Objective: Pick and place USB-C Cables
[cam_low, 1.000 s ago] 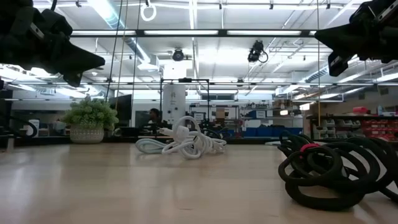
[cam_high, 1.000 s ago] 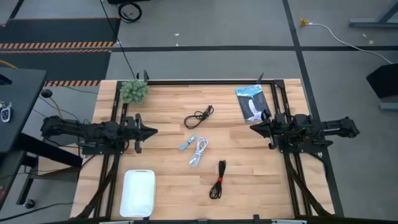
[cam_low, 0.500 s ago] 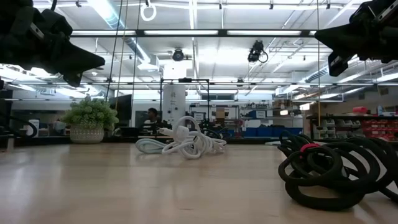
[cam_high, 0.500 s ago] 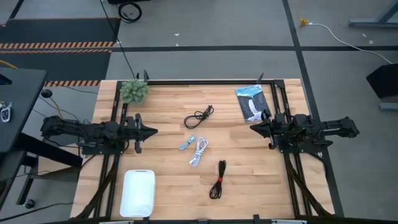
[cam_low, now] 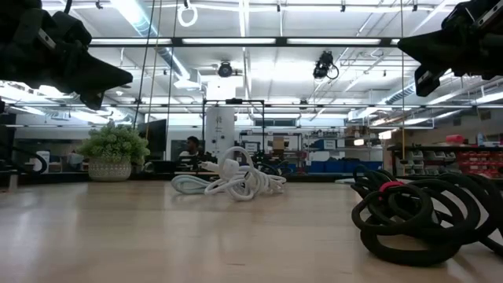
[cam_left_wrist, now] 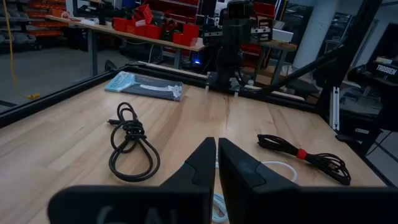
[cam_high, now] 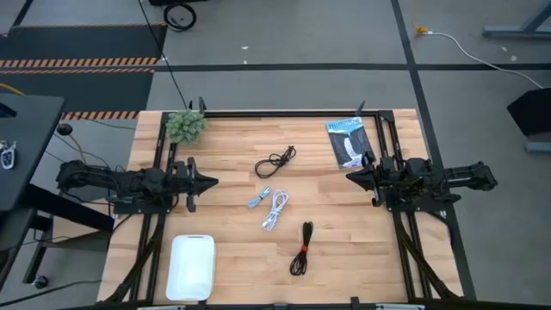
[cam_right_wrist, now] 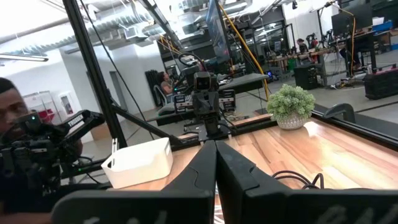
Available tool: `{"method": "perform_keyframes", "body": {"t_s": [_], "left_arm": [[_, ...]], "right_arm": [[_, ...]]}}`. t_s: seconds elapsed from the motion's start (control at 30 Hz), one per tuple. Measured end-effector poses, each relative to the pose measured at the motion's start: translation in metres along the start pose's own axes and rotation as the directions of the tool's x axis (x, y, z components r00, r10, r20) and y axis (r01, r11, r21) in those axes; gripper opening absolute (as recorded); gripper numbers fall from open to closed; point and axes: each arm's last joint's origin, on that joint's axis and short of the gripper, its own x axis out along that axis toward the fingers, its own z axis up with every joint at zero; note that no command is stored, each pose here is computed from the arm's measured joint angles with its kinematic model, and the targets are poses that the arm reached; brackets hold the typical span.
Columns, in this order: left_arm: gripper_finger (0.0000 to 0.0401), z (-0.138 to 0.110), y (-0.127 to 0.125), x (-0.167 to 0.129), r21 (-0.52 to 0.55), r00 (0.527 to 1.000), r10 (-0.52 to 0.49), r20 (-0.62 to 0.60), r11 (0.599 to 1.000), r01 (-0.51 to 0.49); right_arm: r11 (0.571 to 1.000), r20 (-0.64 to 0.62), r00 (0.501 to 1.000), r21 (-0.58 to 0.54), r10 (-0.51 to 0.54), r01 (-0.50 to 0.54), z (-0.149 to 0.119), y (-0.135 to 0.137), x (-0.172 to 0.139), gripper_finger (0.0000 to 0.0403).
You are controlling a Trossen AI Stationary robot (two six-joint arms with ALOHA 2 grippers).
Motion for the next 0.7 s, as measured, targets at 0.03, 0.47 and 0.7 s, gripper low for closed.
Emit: {"method": "perform_keyframes", "body": {"t_s": [0.03, 0.47, 0.7], "left_arm": [[0.0025, 0.0000, 0.0000, 0.0000, 0.000, 1.000, 0.000, 0.000, 1.000, 0.000], [0.0025, 0.0000, 0.0000, 0.0000, 0.000, 1.000, 0.000, 0.000, 1.000, 0.000], [0.0025, 0.0001, 0.0000, 0.0000, 0.000, 1.000, 0.000, 0.000, 1.000, 0.000]], "right_arm": [[1.000, 0.000, 1.000, 0.000, 0.000, 0.000, 0.0000, 0.0000, 0.0000, 0.0012], [1.000, 0.000, 1.000, 0.000, 0.000, 0.000, 0.0000, 0.0000, 0.0000, 0.0012], [1.000, 0.000, 1.000, 0.000, 0.000, 0.000, 0.0000, 0.0000, 0.0000, 0.0012]]}}
